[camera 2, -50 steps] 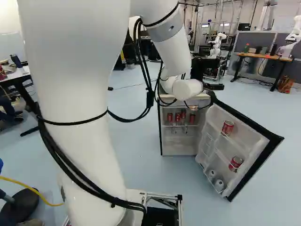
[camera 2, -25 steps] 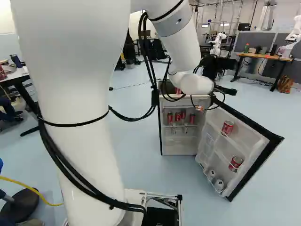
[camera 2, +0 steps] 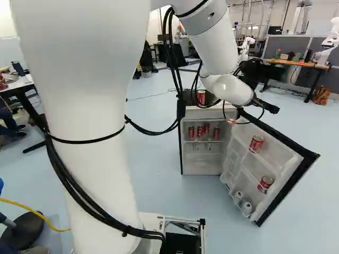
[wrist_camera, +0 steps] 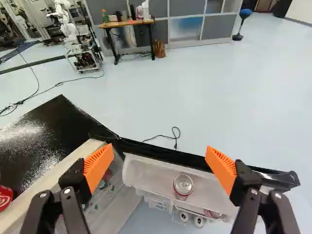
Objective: Grab a drink from the fridge
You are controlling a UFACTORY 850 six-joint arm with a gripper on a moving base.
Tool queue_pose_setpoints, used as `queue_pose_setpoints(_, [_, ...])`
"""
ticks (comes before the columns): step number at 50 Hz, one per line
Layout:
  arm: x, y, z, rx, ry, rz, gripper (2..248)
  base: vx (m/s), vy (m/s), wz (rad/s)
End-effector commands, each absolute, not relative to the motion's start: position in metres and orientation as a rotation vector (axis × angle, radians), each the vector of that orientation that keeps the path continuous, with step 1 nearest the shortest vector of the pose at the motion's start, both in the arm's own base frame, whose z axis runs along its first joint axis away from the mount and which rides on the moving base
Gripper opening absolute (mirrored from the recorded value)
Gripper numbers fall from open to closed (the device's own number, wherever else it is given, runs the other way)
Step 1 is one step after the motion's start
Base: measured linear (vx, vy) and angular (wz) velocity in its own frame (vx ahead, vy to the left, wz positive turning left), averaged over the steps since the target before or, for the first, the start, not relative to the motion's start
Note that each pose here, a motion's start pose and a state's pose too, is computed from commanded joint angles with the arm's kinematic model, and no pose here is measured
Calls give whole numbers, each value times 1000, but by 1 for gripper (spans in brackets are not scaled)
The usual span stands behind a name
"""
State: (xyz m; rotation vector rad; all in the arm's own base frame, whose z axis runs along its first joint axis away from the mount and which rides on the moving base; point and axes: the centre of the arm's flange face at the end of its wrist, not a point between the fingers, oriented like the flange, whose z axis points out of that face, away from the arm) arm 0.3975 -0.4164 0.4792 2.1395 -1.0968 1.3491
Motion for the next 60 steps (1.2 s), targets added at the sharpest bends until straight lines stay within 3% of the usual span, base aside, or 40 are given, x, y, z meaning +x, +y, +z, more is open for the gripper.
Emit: queue_pose_setpoints(60, [372, -510, 489, 2160, -1270, 1166, 247, 0, 0, 0])
